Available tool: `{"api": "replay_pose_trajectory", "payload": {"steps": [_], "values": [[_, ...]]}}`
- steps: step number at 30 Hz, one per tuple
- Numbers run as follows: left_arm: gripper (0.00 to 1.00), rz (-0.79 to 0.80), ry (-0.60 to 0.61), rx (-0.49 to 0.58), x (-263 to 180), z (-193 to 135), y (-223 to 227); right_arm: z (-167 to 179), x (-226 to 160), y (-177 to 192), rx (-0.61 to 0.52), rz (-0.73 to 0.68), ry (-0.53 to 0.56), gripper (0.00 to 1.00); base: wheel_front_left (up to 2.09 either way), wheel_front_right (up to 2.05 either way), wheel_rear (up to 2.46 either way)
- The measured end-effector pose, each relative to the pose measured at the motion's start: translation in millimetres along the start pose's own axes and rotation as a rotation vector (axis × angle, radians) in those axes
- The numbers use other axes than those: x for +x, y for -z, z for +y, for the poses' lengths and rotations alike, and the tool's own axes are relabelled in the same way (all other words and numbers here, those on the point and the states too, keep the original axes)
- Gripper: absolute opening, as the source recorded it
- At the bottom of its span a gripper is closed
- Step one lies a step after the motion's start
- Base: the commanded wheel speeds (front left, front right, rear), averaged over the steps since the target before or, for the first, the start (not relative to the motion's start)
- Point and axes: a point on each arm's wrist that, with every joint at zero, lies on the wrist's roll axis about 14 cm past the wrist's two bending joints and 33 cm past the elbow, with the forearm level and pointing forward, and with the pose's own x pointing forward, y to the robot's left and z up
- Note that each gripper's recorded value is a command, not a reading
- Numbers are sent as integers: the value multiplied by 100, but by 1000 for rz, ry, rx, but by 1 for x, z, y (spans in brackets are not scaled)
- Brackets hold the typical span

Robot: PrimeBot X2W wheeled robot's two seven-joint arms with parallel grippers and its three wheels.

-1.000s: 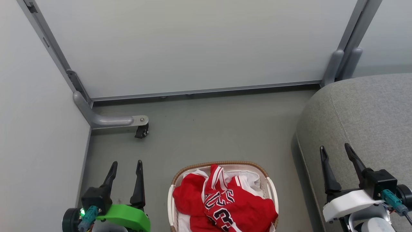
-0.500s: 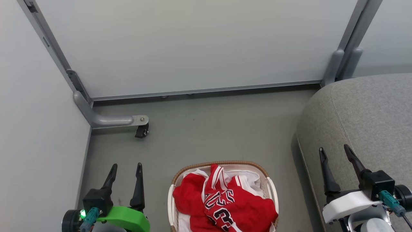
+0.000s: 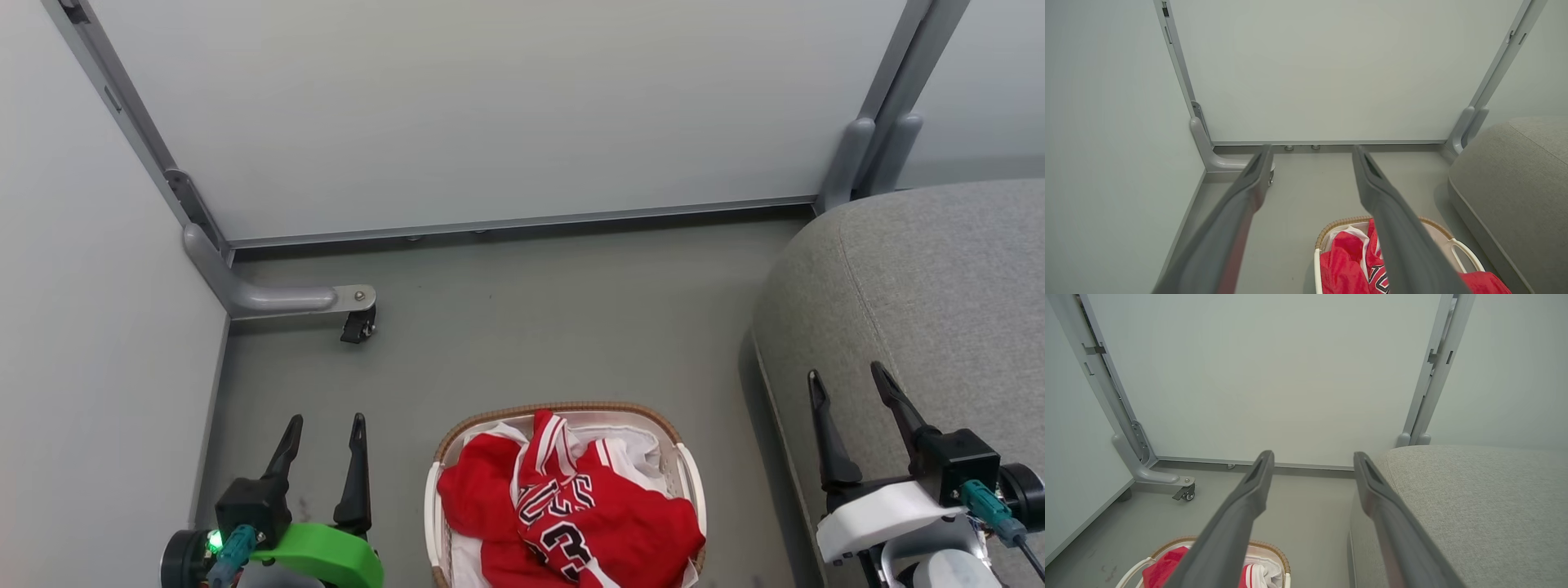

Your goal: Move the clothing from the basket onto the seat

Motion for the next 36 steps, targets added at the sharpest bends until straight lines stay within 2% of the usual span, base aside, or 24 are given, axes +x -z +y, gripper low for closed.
{"api": "replay_pose_trajectory", "payload": {"steps": [6, 16, 21, 26, 36], "values": [[100, -2, 32, -1, 17, -6, -2, 3, 12, -3, -8, -13, -11, 100, 0, 0, 0], [100, 24, 181, 21, 85, -40, 5, -4, 62, -9, -23, -69, -5, 100, 0, 0, 0], [100, 125, 270, 73, 123, -57, 44, -8, 97, -5, -12, -97, 0, 100, 0, 0, 0], [100, 255, 367, 97, 142, -75, 98, -15, 116, 21, 7, -63, 12, 100, 0, 0, 0], [100, 607, 512, 107, 114, -93, 231, -36, 117, 92, 28, 89, 61, 100, 0, 0, 0]]}}
